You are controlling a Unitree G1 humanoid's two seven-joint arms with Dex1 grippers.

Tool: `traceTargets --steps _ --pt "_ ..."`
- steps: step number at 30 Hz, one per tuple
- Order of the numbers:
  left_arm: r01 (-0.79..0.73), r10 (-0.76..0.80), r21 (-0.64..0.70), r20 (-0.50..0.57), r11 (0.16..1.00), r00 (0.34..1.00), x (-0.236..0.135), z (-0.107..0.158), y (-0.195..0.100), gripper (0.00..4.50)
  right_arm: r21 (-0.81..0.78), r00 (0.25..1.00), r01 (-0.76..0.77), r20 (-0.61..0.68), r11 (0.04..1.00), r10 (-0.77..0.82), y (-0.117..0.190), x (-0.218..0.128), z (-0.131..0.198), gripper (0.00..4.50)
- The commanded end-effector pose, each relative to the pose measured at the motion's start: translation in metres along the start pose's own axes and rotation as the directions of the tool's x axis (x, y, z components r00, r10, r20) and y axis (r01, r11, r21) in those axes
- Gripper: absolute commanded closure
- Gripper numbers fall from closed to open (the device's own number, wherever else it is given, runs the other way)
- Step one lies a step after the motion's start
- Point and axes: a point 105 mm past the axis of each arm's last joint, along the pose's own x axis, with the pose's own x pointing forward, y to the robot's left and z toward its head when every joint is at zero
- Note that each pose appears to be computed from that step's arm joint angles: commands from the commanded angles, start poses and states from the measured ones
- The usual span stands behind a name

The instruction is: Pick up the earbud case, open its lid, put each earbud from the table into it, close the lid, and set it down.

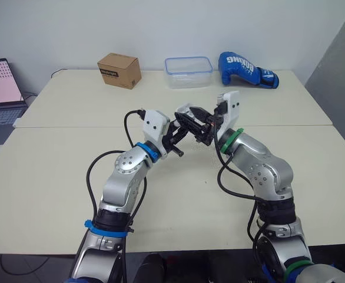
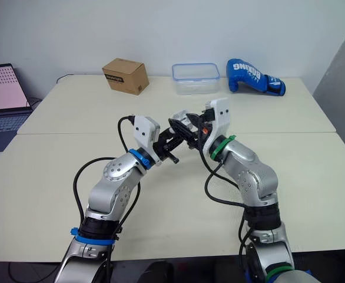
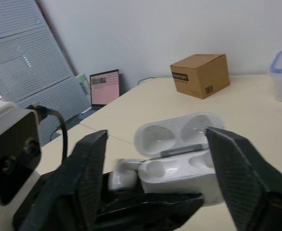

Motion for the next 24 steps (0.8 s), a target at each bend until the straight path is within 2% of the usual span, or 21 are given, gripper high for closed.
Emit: traceTargets --steps 1,5,11,15,17,19,24 --pt "0.034 -0.039 0.048 0.101 0.998 0.994 0.002 0.027 -0.008 3.76 -0.008 1.0 0.016 -0.009 1.0 -0.016 -0.006 -0.005 0.003 1.08" --pt "0.037 -0.041 0.043 0.096 0.998 0.995 0.001 0.025 -0.009 3.76 -0.013 1.0 0.028 -0.008 1.0 -0.028 -0.014 -0.012 0.005 1.08" --pt "0.024 -0.026 0.034 0.07 0.999 0.997 -0.004 0.017 -0.004 3.76 0.066 0.992 -0.046 0.12 0.997 0.038 -0.004 -0.017 0.035 1.08" --pt "-0.021 0.02 0.026 0.047 0.999 0.999 -0.01 0.011 0.01 3.76 0.069 0.987 -0.069 0.152 0.995 0.058 -0.004 -0.025 0.05 1.08" --pt "-0.064 0.063 0.017 0.042 0.998 0.997 -0.016 0.012 0.023 3.76 0.031 0.99 -0.049 0.134 0.998 0.044 -0.012 -0.032 0.055 1.08" --pt "-0.094 0.093 0.031 0.029 0.995 0.995 -0.024 0.011 0.037 3.76 -0.042 0.999 -0.017 0.049 0.999 0.019 -0.028 -0.048 0.051 1.08" --pt "-0.111 0.111 0.045 0.014 0.993 0.994 -0.032 0.01 0.045 3.76 -0.136 0.991 -0.041 -0.129 0.99 0.023 -0.042 -0.074 0.032 1.08"
